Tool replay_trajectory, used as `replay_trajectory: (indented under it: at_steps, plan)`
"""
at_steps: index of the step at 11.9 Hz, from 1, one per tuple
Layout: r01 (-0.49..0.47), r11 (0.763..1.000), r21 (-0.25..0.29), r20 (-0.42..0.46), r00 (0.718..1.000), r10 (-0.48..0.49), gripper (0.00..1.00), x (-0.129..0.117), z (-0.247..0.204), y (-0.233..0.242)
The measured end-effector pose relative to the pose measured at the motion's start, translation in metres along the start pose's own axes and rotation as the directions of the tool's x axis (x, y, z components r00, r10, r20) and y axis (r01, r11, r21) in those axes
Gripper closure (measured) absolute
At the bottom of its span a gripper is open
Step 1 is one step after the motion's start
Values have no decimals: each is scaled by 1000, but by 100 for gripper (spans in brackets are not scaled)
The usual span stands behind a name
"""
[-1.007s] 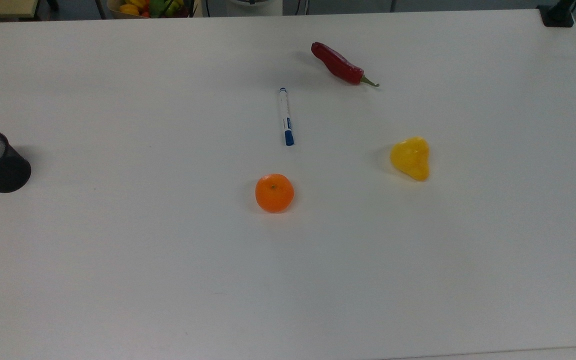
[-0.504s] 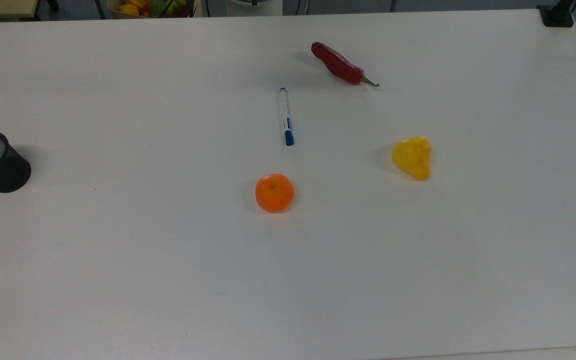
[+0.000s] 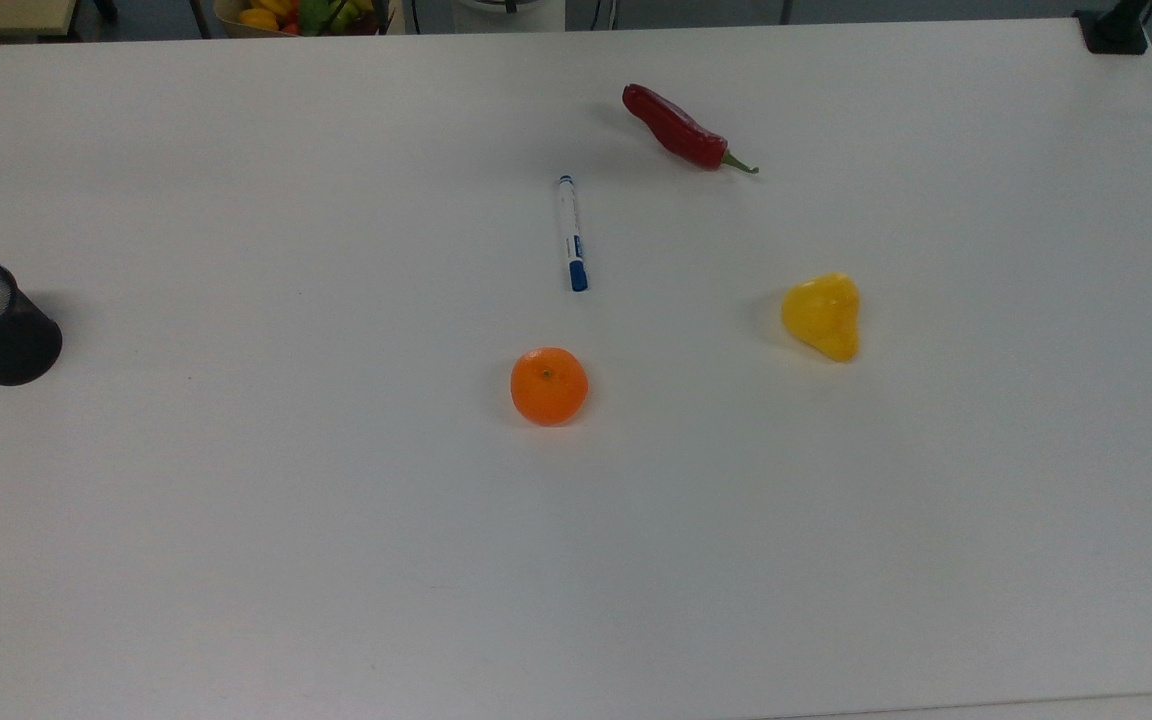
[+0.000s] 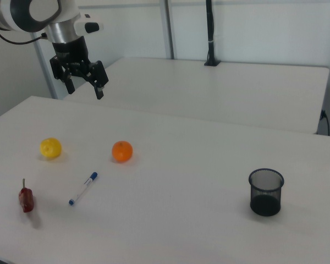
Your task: Place marker
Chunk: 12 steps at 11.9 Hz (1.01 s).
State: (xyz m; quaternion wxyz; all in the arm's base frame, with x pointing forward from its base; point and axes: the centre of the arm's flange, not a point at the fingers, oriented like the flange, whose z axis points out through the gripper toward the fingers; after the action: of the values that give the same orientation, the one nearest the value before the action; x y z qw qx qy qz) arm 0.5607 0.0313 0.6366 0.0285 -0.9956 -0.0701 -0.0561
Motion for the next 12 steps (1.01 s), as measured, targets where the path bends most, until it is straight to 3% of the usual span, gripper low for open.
replay_trajectory:
  at_steps: [5,8,12]
  plan:
    - [-4,1000,-1,65,998,4,0,7,30,7]
    - [4,1000,0,145,989,-3,0,14,75,9]
    - [152,988,28,270,951,-154,0,12,143,12]
